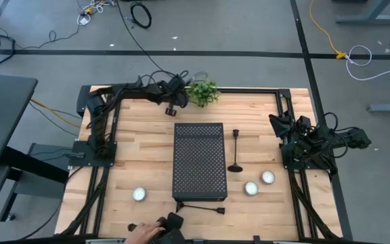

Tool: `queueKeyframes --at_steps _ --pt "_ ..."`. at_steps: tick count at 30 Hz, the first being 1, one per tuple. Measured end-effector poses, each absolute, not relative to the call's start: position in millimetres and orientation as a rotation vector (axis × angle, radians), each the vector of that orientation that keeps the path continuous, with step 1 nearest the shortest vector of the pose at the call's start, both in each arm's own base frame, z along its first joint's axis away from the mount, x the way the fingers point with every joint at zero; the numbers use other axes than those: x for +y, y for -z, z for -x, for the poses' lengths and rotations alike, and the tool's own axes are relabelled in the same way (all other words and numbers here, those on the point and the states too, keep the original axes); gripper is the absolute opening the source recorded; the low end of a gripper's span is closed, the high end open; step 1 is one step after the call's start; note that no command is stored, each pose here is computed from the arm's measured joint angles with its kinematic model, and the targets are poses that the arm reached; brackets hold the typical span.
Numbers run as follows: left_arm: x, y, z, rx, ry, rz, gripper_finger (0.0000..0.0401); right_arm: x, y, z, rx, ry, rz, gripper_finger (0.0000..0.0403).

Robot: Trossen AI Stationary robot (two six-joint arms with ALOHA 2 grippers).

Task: Pick & Place candle stick holders
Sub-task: Put the top black candle holder on the shelf

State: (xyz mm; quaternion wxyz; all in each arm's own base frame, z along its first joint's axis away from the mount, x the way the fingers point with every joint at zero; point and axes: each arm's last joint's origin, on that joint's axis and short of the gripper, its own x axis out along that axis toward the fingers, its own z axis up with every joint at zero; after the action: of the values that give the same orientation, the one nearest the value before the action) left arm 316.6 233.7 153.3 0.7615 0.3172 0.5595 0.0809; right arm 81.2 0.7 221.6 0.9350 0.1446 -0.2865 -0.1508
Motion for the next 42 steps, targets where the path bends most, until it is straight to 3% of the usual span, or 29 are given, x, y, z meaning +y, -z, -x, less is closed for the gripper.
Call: queueKeyframes --at_steps 8,13,24,31,37,42 --pt "210.0 -185.3 -298.9 1.295 -0.118 -0.602 0.0005 0.7 -221.4 -81.3 -0.583 0.312 -0.287 0.0057" --pt "191.0 -220.2 -289.1 1.23 -0.128 -0.554 0.0005 0.7 -221.4 -81.3 -0.582 0.312 -0.286 0.0057" --pt "141.6 -310.1 -256.9 0.8 -0.113 -0.255 0.0005 0.8 -221.5 -81.3 -0.586 0.305 -0.306 0.0057" --pt "103.1 -350.5 -239.9 0.517 0.158 0.024 0.0005 1.3 -219.6 -82.7 -0.572 0.279 -0.35 0.0057" --pt "62.0 -348.0 -243.0 0.303 0.265 0.016 0.0005 3.7 -216.4 -85.4 -0.538 0.195 -0.396 0.0057" --pt "36.0 -306.2 -231.5 0.186 0.265 -0.028 0.0005 6.4 -215.2 -86.8 -0.516 0.093 -0.419 0.0057"
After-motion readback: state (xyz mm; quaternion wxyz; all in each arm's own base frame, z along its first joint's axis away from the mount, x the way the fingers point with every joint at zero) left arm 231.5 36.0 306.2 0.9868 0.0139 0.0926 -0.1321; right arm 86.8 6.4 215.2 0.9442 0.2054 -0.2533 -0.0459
